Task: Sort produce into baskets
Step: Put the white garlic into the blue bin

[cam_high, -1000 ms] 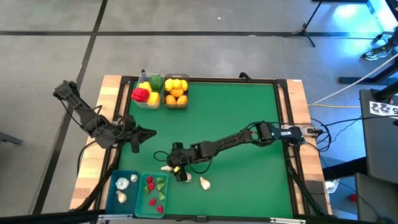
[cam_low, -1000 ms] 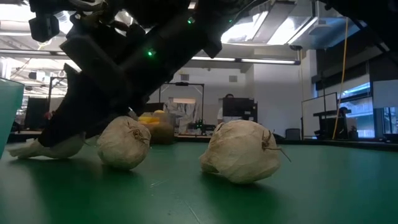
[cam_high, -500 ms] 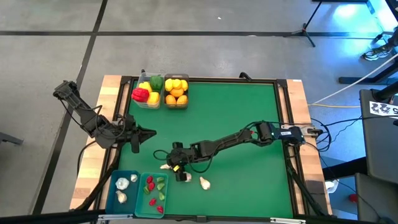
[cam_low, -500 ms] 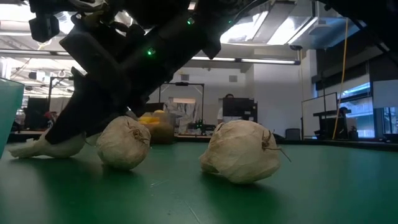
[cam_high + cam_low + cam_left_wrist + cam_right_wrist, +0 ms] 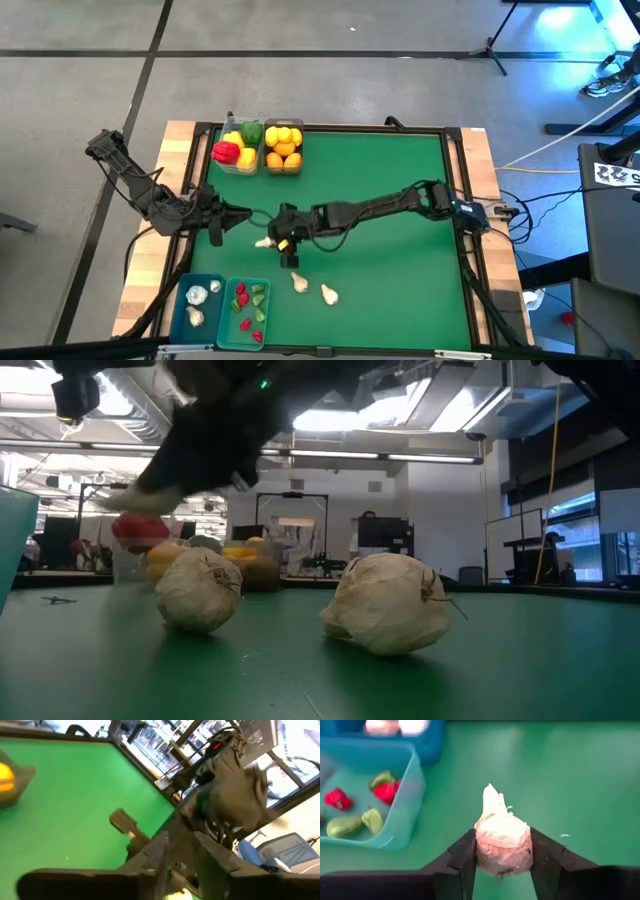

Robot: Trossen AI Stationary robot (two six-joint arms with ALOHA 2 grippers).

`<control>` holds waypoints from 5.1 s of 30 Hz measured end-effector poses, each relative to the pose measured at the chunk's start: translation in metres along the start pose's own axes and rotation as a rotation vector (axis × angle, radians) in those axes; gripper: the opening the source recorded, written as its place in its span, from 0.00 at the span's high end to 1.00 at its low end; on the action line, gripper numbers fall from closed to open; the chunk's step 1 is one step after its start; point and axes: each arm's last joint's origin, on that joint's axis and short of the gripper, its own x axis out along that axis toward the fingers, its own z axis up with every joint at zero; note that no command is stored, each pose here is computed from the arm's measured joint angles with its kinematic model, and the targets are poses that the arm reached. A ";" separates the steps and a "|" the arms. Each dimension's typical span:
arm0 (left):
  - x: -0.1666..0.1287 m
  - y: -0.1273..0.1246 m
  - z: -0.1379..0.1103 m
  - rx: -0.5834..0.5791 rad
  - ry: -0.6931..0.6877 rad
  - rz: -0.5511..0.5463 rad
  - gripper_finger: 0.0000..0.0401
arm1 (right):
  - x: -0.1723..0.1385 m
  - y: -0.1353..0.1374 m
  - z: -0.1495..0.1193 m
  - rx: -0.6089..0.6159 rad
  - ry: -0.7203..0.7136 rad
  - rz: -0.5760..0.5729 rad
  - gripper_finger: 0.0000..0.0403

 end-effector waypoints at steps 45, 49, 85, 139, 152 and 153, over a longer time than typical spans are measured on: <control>0.047 -0.024 0.040 -0.174 -0.569 0.127 0.39 | -0.148 -0.051 0.094 0.135 -0.491 -0.325 0.66; 0.054 -0.023 0.041 -0.153 -0.571 0.108 0.40 | -0.147 -0.051 0.094 0.134 -0.484 -0.323 0.66; 0.057 -0.018 0.043 -0.239 -0.633 0.172 0.94 | -0.148 -0.053 0.093 0.090 -0.473 -0.368 0.64; -0.030 0.016 -0.083 0.040 1.160 0.128 0.82 | -0.167 -0.001 0.039 -0.088 0.145 -0.178 0.12; -0.027 0.009 -0.090 0.060 1.196 0.063 0.51 | -0.167 -0.001 0.038 -0.079 0.149 -0.178 0.12; -0.027 0.007 -0.090 0.050 1.193 0.039 0.49 | -0.167 -0.001 0.038 -0.065 0.147 -0.179 0.12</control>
